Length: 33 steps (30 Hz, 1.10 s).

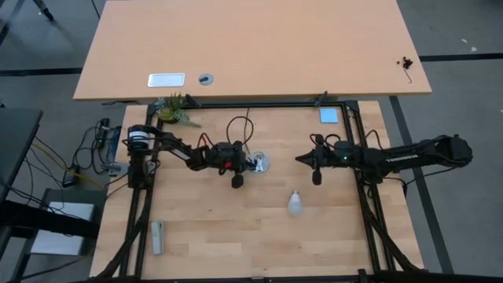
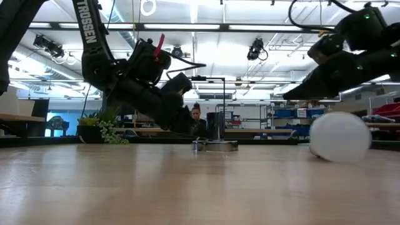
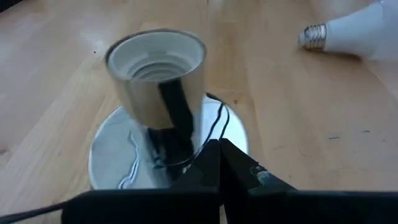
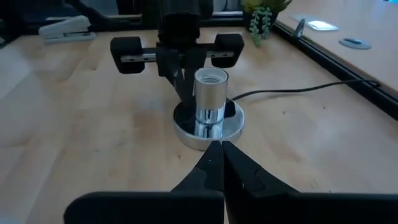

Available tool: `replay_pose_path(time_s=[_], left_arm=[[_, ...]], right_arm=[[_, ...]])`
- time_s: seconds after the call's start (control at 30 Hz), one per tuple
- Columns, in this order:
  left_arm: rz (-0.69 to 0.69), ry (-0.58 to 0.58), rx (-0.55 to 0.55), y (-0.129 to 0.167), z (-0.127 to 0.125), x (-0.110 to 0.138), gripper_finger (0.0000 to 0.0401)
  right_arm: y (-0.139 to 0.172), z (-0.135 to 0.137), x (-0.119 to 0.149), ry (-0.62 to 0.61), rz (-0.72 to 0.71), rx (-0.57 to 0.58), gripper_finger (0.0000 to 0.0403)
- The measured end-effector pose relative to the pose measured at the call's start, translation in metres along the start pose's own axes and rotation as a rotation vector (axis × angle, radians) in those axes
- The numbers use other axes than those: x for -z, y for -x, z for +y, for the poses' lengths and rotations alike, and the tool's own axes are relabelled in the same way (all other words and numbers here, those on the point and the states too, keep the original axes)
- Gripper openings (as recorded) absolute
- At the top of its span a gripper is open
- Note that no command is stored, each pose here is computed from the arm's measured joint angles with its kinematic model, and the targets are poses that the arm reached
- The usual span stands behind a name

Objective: Screw lightbulb
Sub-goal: Return to Home Position

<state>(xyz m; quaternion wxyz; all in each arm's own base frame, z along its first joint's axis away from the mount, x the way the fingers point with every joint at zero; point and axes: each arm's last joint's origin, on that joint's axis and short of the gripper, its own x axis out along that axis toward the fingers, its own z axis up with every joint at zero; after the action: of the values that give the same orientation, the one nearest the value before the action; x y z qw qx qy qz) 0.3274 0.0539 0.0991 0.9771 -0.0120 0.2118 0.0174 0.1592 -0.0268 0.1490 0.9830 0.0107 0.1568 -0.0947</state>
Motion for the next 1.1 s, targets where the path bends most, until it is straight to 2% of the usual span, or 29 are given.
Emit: replay_pose_path(time_s=[0.3,0.67,1.1], left_arm=[[-0.033,-0.008,0.001,0.008,0.000,-0.015,0.0001],[-0.024,-0.033,-0.002,0.029,-0.002,-0.038,0.0001],[-0.125,-0.046,-0.014,0.054,-0.004,-0.067,0.0001]], right_arm=[[0.020,-0.001,0.014,-0.025,-0.095,-0.002,0.0002],[0.030,-0.001,0.014,-0.038,-0.093,-0.008,0.0002],[0.032,-0.001,0.017,-0.050,-0.061,-0.008,0.0003]])
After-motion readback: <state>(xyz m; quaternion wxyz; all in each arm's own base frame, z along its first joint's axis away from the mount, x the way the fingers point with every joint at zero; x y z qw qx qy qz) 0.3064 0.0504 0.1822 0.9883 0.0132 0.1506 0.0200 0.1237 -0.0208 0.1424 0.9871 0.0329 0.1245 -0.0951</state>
